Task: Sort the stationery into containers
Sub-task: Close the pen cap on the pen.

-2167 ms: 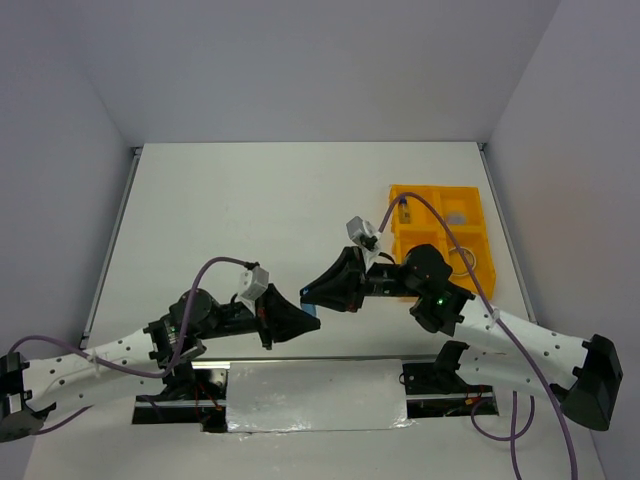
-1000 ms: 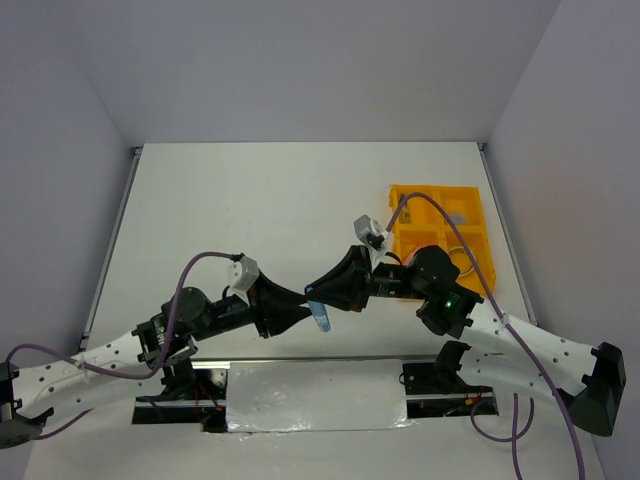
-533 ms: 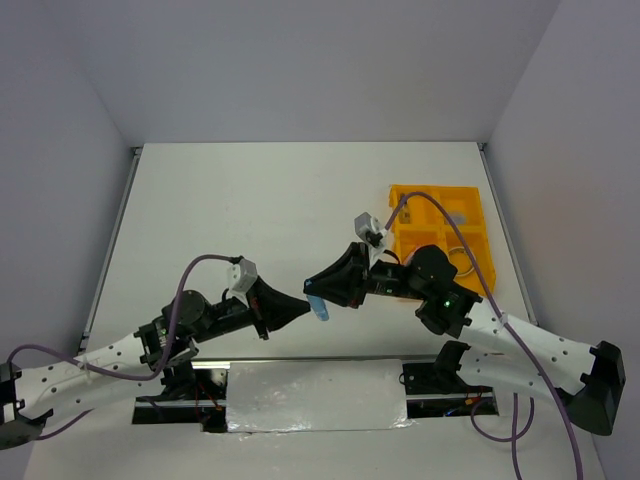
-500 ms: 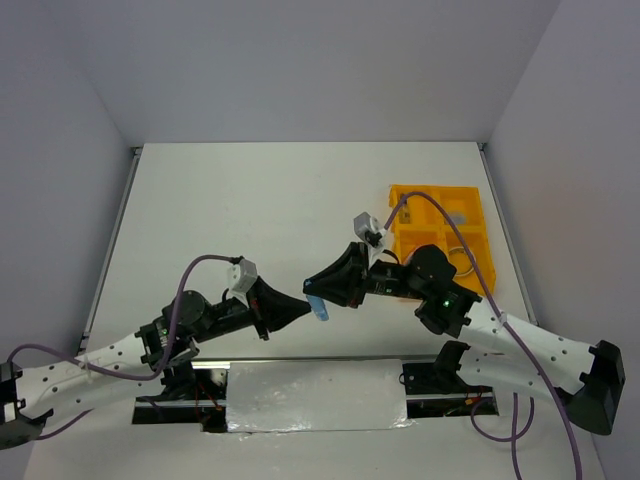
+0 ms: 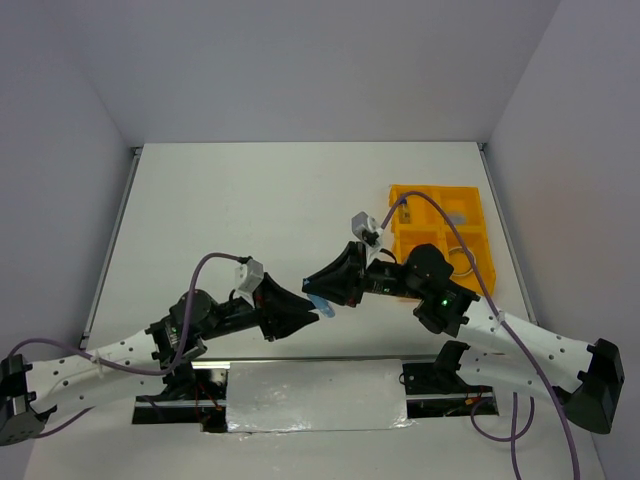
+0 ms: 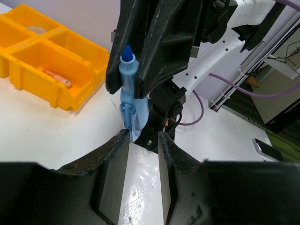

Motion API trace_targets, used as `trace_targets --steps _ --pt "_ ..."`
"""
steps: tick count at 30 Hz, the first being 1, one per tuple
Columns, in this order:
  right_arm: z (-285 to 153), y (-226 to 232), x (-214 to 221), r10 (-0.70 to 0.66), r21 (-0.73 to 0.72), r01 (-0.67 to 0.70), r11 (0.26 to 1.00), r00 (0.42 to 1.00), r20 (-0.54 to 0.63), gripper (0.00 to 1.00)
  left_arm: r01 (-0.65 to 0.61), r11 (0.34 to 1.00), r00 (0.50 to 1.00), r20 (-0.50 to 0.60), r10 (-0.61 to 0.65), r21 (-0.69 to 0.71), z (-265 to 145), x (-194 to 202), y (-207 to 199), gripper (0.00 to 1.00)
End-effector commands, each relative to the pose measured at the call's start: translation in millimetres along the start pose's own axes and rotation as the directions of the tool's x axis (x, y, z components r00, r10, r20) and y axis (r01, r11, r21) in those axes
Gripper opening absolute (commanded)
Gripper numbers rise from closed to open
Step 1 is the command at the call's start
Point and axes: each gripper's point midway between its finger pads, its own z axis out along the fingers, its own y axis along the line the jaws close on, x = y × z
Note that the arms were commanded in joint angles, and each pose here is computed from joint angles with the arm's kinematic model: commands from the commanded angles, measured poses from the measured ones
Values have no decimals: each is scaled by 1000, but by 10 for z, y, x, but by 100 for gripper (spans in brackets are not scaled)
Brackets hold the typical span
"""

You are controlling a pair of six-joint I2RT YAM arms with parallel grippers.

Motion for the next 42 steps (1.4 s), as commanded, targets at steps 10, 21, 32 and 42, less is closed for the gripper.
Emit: trace_targets --steps 10,21,32,42 --pt "58 32 -201 -31 -18 33 999 998 57 0 -31 998 993 118 24 56 -39 -338 -182 57" --pt "66 19 -261 -43 -3 43 999 997 66 0 7 996 995 96 -16 90 46 -274 -210 54" --pt "74 -205 -252 -53 85 48 995 996 65 0 33 990 997 71 -43 136 13 -243 -307 55" --pt "55 -312 -252 -65 118 58 991 996 56 0 20 997 998 51 -24 76 -14 -247 -229 55"
